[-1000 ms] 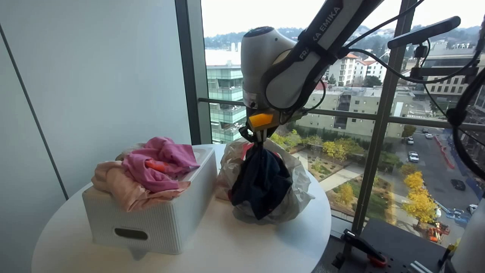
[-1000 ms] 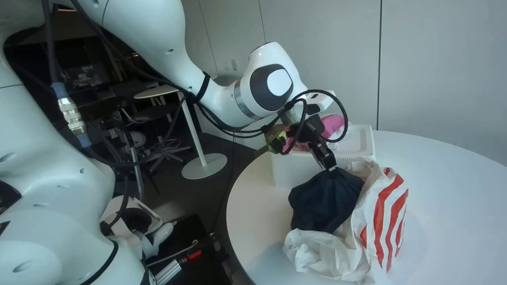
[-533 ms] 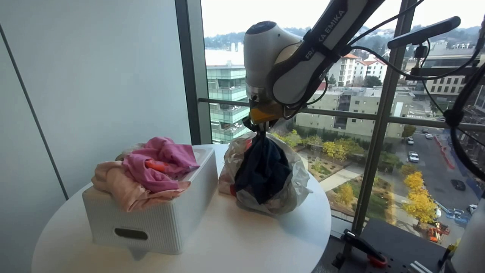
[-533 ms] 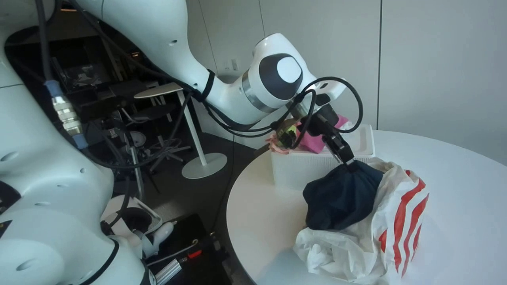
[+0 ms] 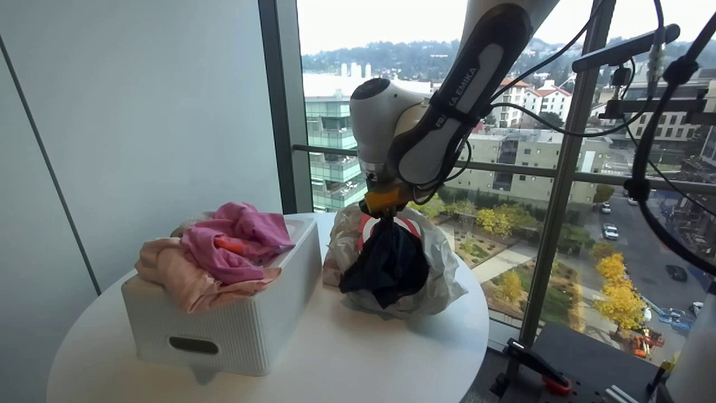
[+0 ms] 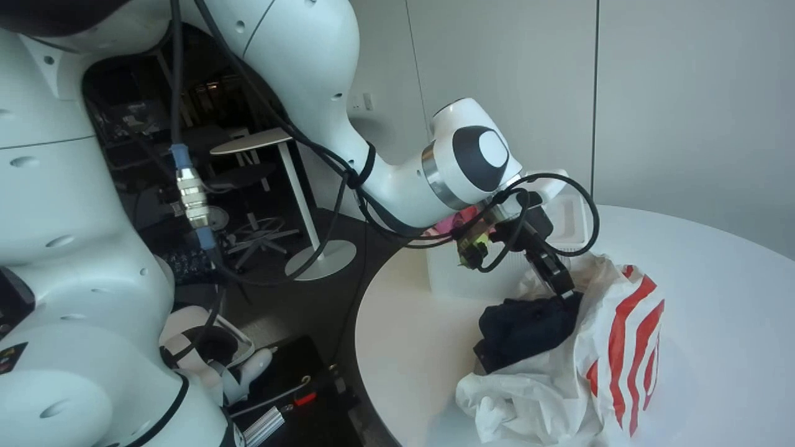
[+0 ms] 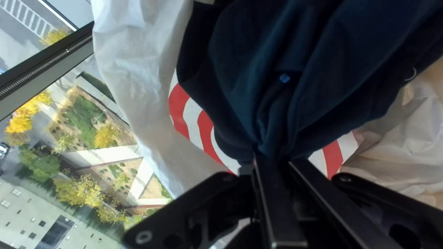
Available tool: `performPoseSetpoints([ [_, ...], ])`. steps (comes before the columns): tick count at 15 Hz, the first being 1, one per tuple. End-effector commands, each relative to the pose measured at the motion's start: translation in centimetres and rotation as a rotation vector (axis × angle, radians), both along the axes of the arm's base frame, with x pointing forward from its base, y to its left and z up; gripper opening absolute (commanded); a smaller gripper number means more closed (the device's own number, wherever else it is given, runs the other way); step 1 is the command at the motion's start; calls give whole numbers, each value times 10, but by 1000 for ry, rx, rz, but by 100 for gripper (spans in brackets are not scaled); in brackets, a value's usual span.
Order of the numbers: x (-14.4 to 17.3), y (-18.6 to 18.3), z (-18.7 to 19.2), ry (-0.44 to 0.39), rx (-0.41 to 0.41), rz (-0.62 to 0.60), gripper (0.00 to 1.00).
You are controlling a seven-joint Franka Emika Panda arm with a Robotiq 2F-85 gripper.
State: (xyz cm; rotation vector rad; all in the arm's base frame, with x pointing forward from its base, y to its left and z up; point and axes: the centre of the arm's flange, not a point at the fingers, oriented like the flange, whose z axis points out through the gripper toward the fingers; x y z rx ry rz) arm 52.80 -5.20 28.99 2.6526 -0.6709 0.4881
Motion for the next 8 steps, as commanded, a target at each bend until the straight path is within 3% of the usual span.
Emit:
performPoseSetpoints([
  [1,27,-6,-26,-40,-77,-53,4],
  [8,39,-2,-86,13,-71,-90,3],
])
